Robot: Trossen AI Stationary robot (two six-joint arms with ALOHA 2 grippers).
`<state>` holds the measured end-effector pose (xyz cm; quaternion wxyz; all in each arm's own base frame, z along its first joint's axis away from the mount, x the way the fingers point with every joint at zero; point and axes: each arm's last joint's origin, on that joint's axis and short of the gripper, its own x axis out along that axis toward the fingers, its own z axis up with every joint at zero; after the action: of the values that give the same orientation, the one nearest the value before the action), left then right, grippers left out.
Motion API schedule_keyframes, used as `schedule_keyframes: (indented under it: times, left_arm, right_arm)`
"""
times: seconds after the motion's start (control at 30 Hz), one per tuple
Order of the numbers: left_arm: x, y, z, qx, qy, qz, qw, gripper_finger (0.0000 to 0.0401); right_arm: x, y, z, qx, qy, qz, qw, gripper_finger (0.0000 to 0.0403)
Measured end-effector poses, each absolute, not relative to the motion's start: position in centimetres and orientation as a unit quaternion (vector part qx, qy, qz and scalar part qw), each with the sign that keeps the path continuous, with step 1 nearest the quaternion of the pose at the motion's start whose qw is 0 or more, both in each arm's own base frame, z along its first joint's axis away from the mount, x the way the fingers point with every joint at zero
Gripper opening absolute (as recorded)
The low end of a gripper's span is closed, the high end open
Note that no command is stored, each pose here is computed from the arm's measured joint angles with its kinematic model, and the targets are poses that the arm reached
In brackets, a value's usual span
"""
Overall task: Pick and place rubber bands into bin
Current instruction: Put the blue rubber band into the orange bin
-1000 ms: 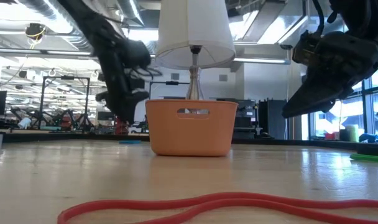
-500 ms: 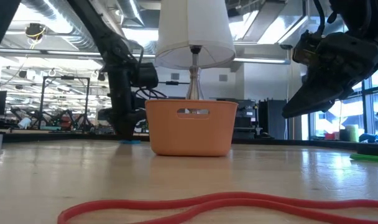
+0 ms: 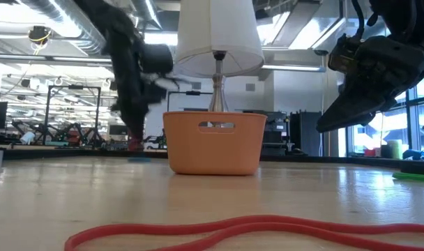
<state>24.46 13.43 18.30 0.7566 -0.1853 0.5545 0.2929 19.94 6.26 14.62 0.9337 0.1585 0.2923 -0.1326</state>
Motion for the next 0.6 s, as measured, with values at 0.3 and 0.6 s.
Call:
schedule_keyframes:
  times: [0.3,0.6]
  left_arm:
    - [23.1,5.7,23.6,-0.093,0.538,0.234,0.805,0.0001]
    - [23.5,6.4,23.3,-0.092,0.499,0.358,0.784,0.0009]
  right_arm:
    - [19.9,6.3,14.6,0.160,0.292,-0.132,0.934,0.0122]
    - [20.1,6.3,14.8,0.165,0.283,-0.130,0.936,0.0122]
